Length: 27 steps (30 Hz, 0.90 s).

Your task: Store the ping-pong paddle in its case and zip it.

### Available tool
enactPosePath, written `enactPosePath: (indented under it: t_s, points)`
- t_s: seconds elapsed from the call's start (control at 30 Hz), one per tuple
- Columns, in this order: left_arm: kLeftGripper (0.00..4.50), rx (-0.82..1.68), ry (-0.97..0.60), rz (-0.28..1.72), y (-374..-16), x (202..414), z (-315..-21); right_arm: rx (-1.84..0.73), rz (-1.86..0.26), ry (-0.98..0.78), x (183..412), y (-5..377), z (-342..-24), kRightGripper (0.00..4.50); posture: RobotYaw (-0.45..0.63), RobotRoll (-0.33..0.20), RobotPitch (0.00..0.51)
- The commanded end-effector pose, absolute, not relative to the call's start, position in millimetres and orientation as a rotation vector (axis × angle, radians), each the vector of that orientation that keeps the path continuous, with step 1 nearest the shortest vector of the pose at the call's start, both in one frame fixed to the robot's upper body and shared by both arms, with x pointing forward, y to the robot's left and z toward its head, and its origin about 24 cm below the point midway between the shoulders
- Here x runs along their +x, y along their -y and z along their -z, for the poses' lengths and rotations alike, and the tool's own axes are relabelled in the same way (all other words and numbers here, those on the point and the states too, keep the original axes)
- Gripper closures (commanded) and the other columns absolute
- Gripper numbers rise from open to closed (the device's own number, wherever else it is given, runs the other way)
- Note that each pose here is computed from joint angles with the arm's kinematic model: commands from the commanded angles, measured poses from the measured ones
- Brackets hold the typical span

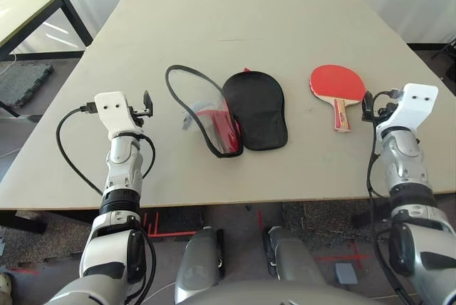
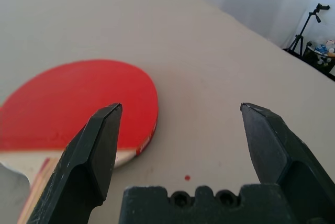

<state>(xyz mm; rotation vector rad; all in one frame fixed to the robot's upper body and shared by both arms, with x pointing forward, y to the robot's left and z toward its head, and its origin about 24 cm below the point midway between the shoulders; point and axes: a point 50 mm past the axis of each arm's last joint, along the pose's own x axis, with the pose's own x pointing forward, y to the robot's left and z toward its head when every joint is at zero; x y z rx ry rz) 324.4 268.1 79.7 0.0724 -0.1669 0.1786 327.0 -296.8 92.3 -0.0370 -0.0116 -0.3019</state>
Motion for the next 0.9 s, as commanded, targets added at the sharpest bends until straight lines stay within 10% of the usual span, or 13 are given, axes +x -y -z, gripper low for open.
enactPosePath:
  t_s: [0.03,0.9]
  points:
    - [0.0,0.097,0.186,-0.075,-269.7,326.3,-93.0,0.023,0.303,-0.039,326.3,292.5,-98.3,0.02,0.03,0.0,0.085]
    - [0.0,0.252,0.041,1.107,-206.8,300.8,-184.8,0.24,0.199,-0.688,332.4,237.2,-104.8,0.02,0.11,0.0,0.09]
